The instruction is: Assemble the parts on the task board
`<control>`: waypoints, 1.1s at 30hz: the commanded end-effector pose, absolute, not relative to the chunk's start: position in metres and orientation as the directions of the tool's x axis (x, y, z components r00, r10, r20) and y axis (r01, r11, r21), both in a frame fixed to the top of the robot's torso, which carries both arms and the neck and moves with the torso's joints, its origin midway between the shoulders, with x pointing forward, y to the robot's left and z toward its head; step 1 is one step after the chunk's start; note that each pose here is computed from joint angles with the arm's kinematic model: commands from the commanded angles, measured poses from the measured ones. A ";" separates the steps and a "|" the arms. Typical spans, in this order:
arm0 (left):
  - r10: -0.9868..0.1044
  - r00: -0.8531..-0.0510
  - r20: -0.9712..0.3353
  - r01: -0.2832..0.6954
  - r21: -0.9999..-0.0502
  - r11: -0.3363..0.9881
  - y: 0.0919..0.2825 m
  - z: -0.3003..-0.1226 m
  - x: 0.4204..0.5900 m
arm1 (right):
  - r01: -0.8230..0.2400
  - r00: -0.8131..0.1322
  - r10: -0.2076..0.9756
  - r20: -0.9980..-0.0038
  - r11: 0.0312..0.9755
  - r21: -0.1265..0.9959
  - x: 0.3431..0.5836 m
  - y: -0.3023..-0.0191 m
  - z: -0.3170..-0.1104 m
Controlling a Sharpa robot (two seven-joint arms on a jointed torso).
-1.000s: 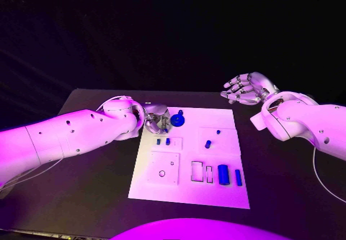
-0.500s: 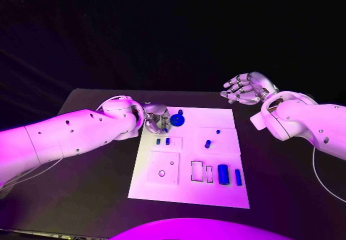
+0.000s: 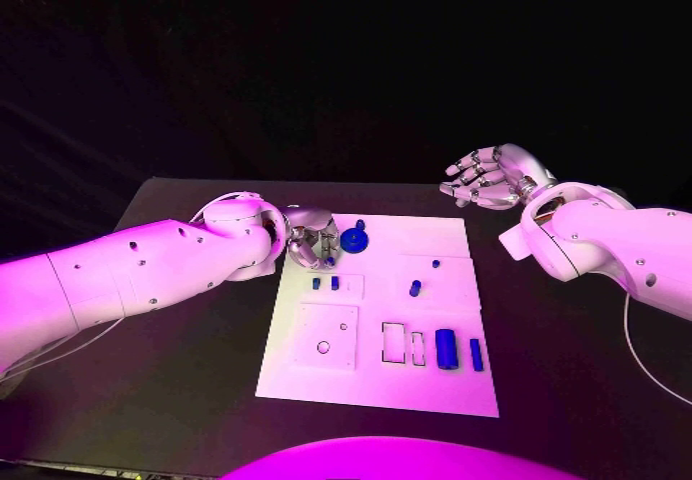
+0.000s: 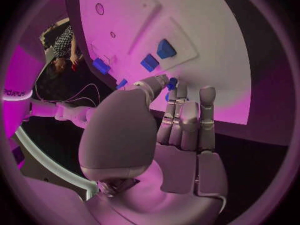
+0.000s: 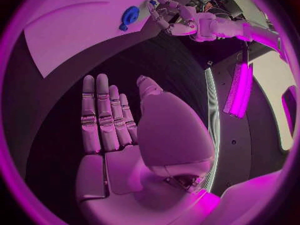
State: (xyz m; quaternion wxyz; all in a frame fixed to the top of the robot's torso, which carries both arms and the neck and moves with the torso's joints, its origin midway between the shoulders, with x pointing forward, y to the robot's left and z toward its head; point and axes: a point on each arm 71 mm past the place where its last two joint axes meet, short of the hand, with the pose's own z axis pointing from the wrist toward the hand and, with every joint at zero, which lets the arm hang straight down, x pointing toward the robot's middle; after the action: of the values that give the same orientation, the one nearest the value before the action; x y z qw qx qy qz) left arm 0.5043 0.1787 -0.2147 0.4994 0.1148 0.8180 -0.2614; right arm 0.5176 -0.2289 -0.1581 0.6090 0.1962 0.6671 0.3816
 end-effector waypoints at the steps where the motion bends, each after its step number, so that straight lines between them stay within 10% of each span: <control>1: -0.079 -0.483 -0.872 0.446 -0.322 0.835 0.178 -0.215 0.504 | -0.218 -0.194 0.722 -0.665 0.629 0.746 0.517 -0.227 -0.158; 33: -0.085 -0.485 -0.870 0.434 -0.324 0.841 0.183 -0.215 0.503 | -0.217 -0.190 0.723 -0.665 0.629 0.746 0.517 -0.228 -0.158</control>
State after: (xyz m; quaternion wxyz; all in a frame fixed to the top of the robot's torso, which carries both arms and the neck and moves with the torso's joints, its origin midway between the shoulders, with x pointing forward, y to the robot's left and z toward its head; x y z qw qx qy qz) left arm 0.5036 0.1829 -0.2145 0.4987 0.1098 0.8194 -0.2605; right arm 0.5173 -0.2294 -0.1581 0.6090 0.1964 0.6671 0.3815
